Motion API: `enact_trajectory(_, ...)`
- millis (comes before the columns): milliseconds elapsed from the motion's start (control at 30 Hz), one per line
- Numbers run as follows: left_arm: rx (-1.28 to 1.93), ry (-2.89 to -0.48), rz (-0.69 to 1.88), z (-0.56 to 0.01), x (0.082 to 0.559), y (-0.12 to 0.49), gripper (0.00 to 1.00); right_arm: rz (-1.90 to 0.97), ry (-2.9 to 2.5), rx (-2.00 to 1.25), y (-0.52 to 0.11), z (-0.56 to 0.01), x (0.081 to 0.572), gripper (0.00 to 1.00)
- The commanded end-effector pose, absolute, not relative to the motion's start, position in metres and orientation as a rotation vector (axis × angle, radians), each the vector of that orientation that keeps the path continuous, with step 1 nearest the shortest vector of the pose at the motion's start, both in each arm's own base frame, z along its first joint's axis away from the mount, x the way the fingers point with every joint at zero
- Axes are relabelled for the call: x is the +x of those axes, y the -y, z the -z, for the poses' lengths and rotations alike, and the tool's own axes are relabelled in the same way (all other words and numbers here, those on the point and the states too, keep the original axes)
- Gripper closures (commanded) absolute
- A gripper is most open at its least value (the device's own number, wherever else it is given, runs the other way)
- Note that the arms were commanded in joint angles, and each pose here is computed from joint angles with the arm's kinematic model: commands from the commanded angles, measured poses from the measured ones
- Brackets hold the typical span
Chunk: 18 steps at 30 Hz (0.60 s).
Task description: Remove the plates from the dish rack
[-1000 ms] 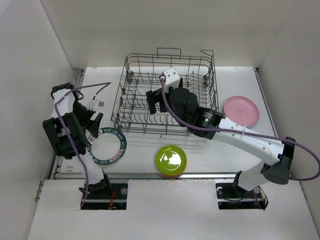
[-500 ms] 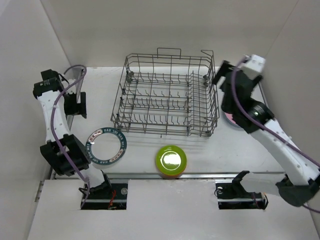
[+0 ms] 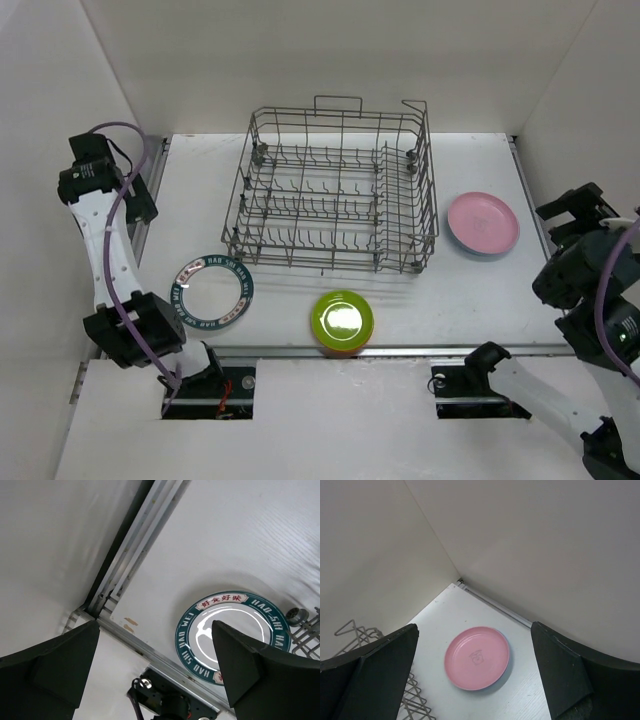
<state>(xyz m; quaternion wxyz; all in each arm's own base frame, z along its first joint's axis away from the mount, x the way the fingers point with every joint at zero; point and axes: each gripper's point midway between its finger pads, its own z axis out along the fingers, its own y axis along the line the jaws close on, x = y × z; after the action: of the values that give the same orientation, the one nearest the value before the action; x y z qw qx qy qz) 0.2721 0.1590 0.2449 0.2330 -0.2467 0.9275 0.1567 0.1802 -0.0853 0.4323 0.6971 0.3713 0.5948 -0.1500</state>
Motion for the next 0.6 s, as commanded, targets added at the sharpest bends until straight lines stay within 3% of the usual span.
enact_trajectory(0,-0.727,-2.372,-0.456,-0.288,0.267,-0.16,0.06,0.336,-1.361,0.787,0.084,-0.43,0.179,0.0)
enact_trajectory(567,-0.647,-2.367,-0.384,-0.292,0.256,-0.143,0.05,0.214,-1.379,0.787,0.082,-0.43,0.168,0.0)
